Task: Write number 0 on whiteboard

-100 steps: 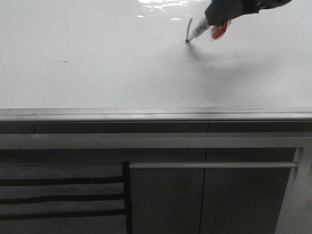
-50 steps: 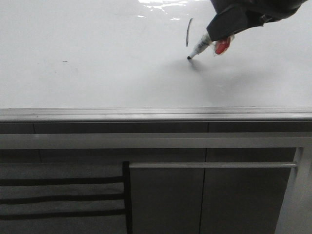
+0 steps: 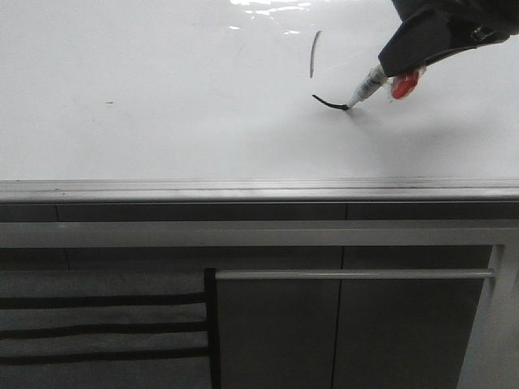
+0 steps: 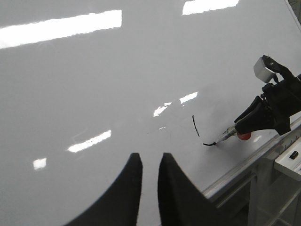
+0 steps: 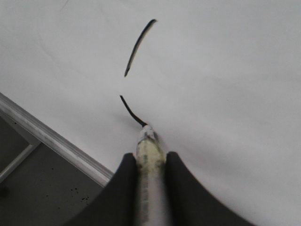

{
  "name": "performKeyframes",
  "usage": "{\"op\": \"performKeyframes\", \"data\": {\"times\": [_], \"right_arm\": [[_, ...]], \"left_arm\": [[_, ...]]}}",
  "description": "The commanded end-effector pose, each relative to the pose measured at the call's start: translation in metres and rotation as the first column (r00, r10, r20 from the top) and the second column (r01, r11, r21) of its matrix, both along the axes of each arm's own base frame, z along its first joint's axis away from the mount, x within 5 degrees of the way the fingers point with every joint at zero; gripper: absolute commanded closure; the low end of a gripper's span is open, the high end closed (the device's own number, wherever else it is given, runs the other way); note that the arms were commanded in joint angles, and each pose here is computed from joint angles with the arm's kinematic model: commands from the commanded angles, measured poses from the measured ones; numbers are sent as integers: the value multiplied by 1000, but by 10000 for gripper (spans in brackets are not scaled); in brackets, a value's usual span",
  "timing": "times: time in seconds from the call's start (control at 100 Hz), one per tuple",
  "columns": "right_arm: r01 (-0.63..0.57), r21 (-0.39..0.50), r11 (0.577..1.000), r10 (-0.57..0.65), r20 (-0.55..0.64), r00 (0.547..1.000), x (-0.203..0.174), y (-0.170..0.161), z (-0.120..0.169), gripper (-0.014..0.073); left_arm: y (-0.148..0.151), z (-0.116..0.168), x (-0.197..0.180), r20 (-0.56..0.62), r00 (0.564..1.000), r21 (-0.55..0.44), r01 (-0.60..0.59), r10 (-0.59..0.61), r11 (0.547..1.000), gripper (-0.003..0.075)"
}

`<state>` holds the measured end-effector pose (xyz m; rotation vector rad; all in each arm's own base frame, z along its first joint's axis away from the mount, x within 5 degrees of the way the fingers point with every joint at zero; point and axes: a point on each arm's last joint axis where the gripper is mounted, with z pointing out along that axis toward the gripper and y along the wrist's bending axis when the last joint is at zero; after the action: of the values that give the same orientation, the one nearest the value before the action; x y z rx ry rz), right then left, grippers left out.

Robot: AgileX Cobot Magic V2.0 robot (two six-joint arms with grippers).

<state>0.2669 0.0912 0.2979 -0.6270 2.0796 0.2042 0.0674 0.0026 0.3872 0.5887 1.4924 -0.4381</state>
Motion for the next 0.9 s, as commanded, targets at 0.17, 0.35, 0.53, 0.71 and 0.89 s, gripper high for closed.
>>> {"op": "performKeyframes", "data": {"times": [0.17, 0.35, 0.53, 0.71, 0.89], "right_arm": [[131, 41, 991, -137, 244, 960, 14, -16, 30, 642], [151, 49, 987, -159, 276, 948, 16, -18, 32, 642], [176, 47, 983, -182, 269, 946, 17, -26, 32, 642], [214, 48, 976, -219, 265, 939, 20, -39, 35, 642], [234, 62, 970, -242, 299, 923, 24, -45, 48, 642]], "left_arm": [[-2, 10, 0, 57, 998, -29, 13, -11, 999, 657], [-2, 10, 0, 57, 998, -29, 13, -11, 999, 657], [-2, 10, 0, 57, 998, -29, 13, -11, 999, 657], [-2, 10, 0, 57, 998, -29, 13, -11, 999, 657], [-2, 10, 0, 57, 998, -29, 13, -11, 999, 658]]}}
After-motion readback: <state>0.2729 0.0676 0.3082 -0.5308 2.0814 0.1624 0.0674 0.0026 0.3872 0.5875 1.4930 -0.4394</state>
